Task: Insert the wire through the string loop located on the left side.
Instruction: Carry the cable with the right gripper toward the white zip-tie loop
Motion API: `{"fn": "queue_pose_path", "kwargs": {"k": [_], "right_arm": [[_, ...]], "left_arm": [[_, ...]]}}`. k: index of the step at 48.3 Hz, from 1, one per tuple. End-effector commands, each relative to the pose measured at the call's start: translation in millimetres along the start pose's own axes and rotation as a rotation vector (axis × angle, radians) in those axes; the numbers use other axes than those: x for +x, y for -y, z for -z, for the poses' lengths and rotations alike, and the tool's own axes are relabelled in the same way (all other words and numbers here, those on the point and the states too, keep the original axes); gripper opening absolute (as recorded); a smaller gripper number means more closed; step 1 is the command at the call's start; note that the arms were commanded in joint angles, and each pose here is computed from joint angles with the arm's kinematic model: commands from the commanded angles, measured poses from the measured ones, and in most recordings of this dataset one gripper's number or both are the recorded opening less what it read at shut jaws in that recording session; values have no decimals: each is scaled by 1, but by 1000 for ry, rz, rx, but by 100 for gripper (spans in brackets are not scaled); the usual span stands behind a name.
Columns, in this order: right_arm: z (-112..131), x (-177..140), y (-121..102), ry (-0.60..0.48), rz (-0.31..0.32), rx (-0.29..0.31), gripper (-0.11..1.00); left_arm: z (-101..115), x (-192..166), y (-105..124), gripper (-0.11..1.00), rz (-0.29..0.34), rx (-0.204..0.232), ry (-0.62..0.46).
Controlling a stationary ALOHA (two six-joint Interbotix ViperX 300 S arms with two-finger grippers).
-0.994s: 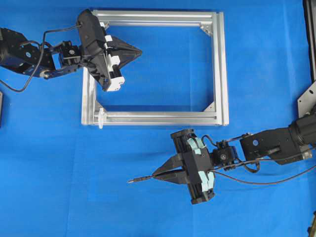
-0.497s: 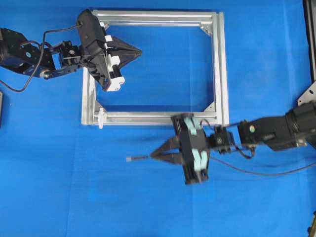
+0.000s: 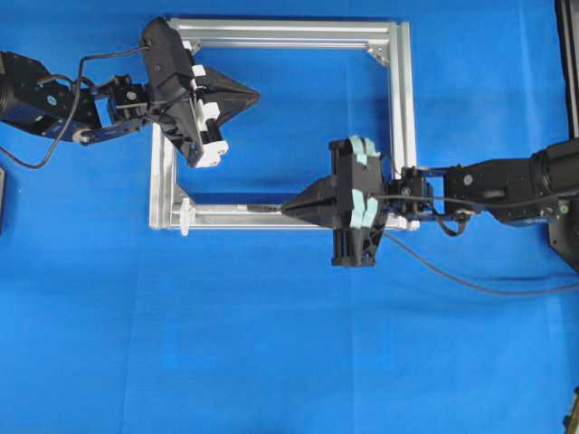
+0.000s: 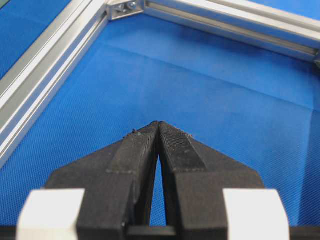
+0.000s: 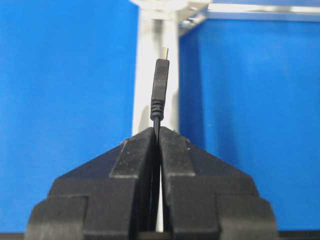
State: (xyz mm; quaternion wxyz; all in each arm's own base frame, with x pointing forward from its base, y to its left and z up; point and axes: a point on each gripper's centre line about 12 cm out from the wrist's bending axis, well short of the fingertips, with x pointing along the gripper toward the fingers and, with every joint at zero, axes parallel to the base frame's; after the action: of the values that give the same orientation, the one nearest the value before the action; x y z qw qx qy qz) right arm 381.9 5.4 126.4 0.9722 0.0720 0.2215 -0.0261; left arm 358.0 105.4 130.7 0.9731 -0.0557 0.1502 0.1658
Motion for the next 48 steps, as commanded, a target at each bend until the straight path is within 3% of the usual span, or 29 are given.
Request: {"fn": "queue_pose_path", "kwargs": {"k": [1,14,48], "right_arm": [[-14,-4,-1,43,-5,0,1],[-18,-1,-2,52,-7,1,1],[-39,49,-15,63,-28,-5,1]], "left_arm": [[-15,-2,1,0,3,-3,49],[-15,-2,1,0,4,-2,49],[-16,-2,1,0,4,-2,54]]}}
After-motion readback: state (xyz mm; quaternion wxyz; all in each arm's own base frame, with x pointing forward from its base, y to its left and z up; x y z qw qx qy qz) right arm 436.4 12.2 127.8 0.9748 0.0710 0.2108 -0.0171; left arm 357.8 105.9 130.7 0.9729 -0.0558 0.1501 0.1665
